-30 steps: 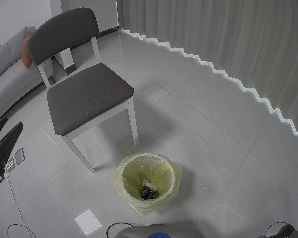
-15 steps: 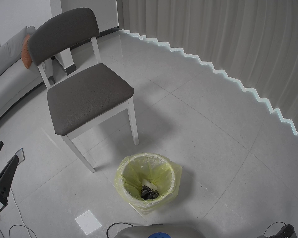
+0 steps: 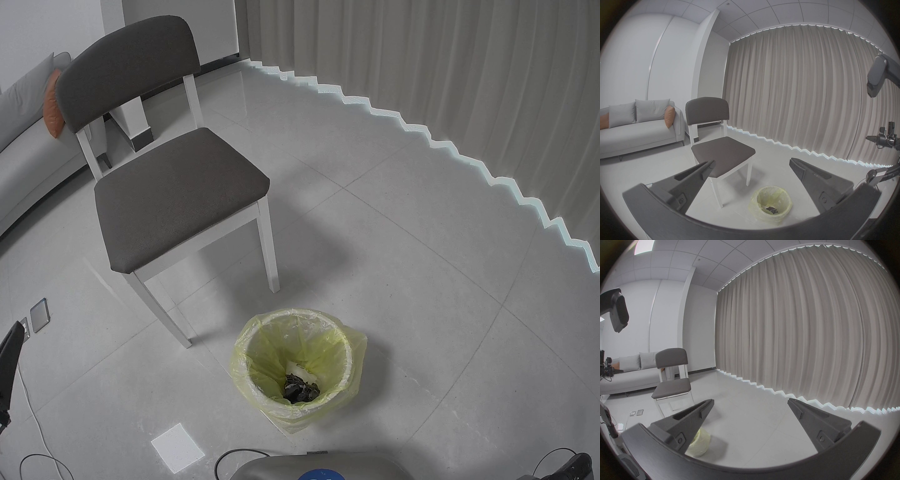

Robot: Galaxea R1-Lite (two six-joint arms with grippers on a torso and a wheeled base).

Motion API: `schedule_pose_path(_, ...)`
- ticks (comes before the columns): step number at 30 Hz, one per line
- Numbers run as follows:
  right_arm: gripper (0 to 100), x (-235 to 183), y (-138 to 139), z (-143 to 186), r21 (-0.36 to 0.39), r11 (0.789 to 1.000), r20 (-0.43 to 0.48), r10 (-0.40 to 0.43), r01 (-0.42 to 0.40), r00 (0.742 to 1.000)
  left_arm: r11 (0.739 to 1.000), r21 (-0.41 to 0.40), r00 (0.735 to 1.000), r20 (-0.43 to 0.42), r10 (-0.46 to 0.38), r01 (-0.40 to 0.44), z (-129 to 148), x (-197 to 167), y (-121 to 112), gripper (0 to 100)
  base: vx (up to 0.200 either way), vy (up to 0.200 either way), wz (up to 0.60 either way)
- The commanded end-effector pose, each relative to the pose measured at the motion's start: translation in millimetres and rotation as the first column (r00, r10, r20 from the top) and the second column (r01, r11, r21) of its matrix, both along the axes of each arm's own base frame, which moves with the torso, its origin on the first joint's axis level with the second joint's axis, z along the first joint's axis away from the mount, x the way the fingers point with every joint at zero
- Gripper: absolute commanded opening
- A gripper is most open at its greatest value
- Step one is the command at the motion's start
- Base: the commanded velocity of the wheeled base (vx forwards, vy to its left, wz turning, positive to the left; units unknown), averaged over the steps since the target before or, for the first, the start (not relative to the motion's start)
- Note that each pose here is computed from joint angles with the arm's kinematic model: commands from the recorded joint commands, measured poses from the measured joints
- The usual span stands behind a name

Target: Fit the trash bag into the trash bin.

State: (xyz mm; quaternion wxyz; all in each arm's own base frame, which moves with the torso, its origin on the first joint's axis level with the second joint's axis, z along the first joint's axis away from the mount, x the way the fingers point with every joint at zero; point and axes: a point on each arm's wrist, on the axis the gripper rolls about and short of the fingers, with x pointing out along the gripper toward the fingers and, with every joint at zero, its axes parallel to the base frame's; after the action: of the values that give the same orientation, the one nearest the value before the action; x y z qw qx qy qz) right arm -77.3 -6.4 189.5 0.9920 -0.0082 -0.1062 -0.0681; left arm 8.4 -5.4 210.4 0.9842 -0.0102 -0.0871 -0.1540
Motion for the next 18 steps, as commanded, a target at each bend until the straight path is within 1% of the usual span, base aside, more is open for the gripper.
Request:
schedule_pose_path(1,100,-6,3,-10,-0.013,0.999,0.009,0.035,-0.035,0.999,1.0,-0.009,0.999,0.043,0.022,-0.021,-5,-12,1,100,0.0,0.0,0.0)
schedule_pose_path(3,100,-5,4,-15,-0.016,0.998,-0.009,0.062,-0.063,0.998,1.0,-0.009,0.998,0.049,0.028,-0.028,-9,-14,1,100,0.0,0.0,0.0)
schedule_pose_path(5,100,-2,5,-19,-0.004,0.997,-0.024,0.077,-0.077,0.997,0.999,-0.006,0.998,0.053,0.035,-0.034,-12,-16,1,100,0.0,0.0,0.0)
schedule_pose_path(7,100,3,5,-26,0.037,0.995,-0.046,0.095,-0.093,0.994,0.999,0.001,0.998,0.056,0.035,-0.036,-19,-19,1,100,0.0,0.0,0.0)
schedule_pose_path(9,100,8,6,-32,0.063,0.99,-0.063,0.129,-0.125,0.99,1.0,0.004,0.998,0.064,0.029,-0.03,-21,-21,0,100,0.0,0.0,0.0)
schedule_pose_path(12,100,16,6,-41,0.088,0.984,-0.062,0.16,-0.155,0.985,0.999,0.001,0.996,0.072,0.046,-0.046,-24,-23,0,100,0.0,0.0,0.0)
schedule_pose_path(15,100,31,6,-58,0.088,0.984,-0.063,0.162,-0.156,0.985,0.998,0.003,0.996,0.069,0.058,-0.058,-31,-25,-1,100,0.0,0.0,0.0)
schedule_pose_path(18,100,46,6,-80,0.078,0.984,-0.031,0.164,-0.161,0.986,0.999,0.007,0.996,0.075,0.052,-0.053,-36,-27,-1,100,0.0,0.0,0.0)
